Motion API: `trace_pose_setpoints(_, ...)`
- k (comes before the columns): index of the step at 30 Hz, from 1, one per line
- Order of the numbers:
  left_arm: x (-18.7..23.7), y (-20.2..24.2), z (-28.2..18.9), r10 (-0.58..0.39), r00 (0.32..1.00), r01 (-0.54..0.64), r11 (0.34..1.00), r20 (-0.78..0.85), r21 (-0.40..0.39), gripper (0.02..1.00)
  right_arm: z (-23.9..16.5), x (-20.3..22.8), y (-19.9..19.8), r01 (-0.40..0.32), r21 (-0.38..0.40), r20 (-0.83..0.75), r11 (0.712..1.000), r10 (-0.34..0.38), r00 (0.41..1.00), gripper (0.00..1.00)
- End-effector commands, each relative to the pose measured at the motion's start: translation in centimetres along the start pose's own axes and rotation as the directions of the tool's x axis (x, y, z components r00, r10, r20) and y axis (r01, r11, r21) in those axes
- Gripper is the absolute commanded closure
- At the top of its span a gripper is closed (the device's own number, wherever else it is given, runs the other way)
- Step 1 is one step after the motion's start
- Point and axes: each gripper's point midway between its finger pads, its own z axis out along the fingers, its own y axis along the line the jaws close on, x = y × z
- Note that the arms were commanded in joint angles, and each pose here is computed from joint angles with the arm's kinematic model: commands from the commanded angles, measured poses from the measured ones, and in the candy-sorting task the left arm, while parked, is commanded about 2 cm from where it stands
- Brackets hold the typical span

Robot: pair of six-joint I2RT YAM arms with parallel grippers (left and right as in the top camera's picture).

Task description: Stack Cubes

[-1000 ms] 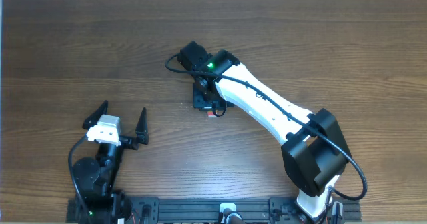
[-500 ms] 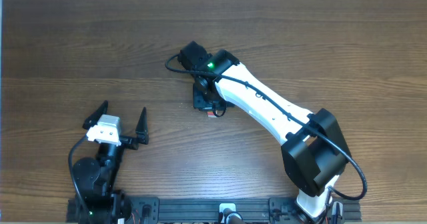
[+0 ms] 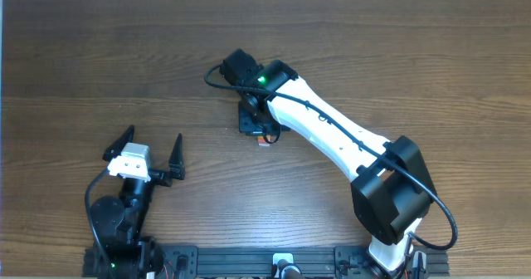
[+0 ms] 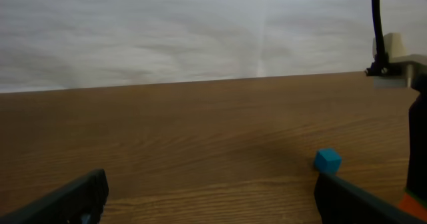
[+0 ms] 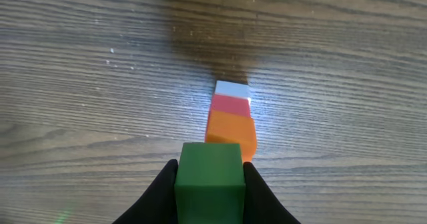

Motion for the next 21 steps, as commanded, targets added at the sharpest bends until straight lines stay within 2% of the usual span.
trace_pose_setpoints(1, 0.2, 0.2, 0.0, 0.010, 1.000, -0.010, 1.000, -0.003, -0.008, 0.018, -0.1, -0.3, 0.3, 0.001, -0.008, -0.002, 1.000, -0.001, 1.000, 0.991)
trace_pose_setpoints(9, 0.2, 0.2, 0.0, 0.011, 1.000, -0.011, 1.000, -0.003, -0.008, 0.018, -0.1, -0.4, -0.6, -0.033, 0.025, 0.000, 0.999, 0.033, 0.999, 0.989)
trace_pose_setpoints(21, 0.2, 0.2, 0.0, 0.011, 1.000, -0.011, 1.000, -0.003, -0.008, 0.023, 0.2, -0.5, -0.8, -0.033, 0.040, 0.002, 0.999, 0.033, 0.999, 0.989)
